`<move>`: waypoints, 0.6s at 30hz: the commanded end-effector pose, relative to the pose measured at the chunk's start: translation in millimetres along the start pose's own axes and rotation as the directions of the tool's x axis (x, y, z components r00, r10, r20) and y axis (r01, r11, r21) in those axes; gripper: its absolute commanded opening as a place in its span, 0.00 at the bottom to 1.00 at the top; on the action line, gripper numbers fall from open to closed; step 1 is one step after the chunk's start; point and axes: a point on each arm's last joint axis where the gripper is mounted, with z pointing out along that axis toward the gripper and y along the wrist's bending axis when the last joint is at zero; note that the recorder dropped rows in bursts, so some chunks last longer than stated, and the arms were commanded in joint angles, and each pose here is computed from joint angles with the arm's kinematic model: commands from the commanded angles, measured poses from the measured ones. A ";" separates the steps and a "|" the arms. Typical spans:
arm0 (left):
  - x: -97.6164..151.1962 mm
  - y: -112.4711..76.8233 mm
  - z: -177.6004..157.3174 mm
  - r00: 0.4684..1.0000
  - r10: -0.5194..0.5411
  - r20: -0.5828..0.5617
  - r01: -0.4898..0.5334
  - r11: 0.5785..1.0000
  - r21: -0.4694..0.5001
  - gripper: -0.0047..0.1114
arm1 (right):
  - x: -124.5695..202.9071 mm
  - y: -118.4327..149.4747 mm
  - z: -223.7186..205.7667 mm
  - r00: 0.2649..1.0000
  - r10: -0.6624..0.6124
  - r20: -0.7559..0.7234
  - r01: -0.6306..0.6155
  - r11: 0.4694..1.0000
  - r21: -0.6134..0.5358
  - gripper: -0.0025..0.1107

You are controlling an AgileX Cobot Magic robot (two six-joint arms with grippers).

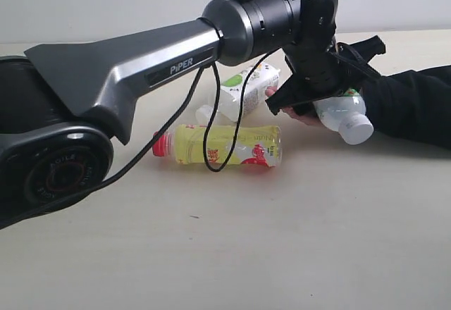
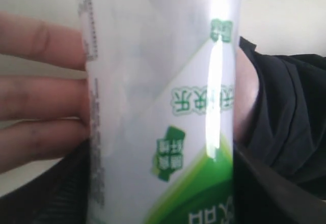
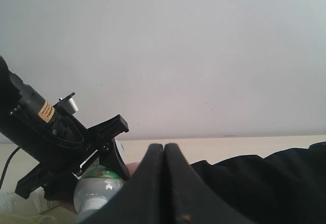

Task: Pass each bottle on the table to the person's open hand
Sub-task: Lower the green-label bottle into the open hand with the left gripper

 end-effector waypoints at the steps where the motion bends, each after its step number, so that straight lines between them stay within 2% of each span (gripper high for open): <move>1: -5.0 -6.3 -3.4 0.999 0.023 0.033 -0.025 0.998 0.060 0.04 | -0.1 -0.5 -0.4 1.000 -0.003 0.016 0.003 1.000 0.007 0.02; 10: -7.0 -6.6 -3.5 0.997 0.049 0.056 -0.052 0.997 0.062 0.07 | -0.1 -0.5 -0.4 1.000 -0.003 0.016 0.003 1.000 0.007 0.02; 13: -7.1 -6.5 -3.5 0.997 0.050 0.058 -0.054 0.997 0.061 0.18 | -0.1 -0.5 -0.4 1.000 -0.003 0.016 0.003 1.000 0.007 0.02; 18: -7.1 -6.5 -3.5 0.997 0.043 0.058 -0.047 0.997 0.061 0.44 | -0.1 -0.5 -0.4 1.000 -0.003 0.016 0.003 1.000 0.007 0.02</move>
